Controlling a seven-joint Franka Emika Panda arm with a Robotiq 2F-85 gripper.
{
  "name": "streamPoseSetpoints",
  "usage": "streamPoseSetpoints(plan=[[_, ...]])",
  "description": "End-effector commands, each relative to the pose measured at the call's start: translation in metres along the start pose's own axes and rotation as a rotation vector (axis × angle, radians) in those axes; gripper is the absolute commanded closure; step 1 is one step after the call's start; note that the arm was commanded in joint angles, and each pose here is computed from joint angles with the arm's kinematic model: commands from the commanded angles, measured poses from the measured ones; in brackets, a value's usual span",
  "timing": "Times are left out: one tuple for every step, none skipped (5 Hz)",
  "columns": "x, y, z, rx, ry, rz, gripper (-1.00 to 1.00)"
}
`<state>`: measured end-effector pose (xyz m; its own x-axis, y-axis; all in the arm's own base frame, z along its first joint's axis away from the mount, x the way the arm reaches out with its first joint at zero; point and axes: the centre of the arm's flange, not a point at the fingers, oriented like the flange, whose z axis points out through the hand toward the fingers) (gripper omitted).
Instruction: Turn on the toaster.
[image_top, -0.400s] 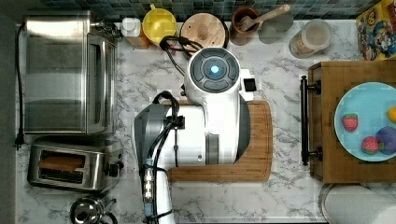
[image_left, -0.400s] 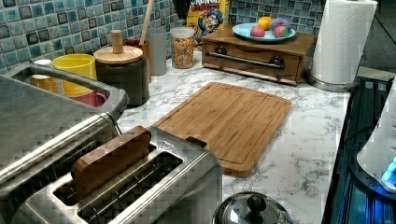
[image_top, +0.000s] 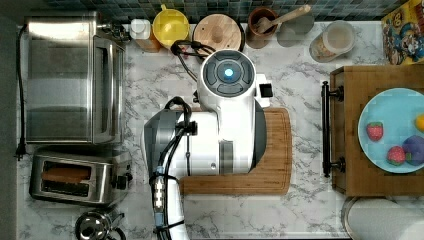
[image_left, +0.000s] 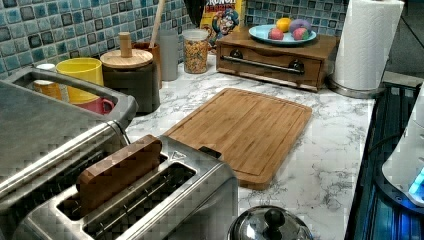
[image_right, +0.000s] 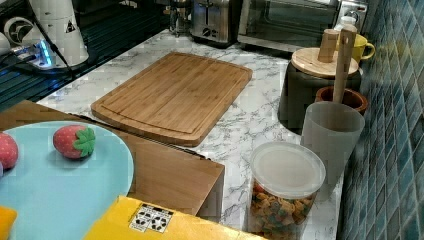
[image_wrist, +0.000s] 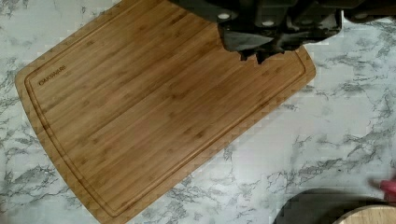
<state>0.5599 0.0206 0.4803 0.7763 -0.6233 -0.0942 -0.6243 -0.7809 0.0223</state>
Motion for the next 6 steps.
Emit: streamPoseSetpoints(plan=[[-0.066, -0.038, 0.038, 0.037, -0.018, -0.262, 1.00], [-0.096, -0.050, 0.046, 0.041, -0.006, -0.347, 1.00], [-0.121, -0.054, 0.057, 0.043, -0.024, -0.409, 1.00], [-0.149, -0.053, 0.063, 0.044, -0.027, -0.448, 1.00], [-0.169, -0.052, 0.071, 0.045, -0.049, -0.473, 1.00], [-0.201, -0.045, 0.077, 0.061, -0.025, -0.513, 1.00]])
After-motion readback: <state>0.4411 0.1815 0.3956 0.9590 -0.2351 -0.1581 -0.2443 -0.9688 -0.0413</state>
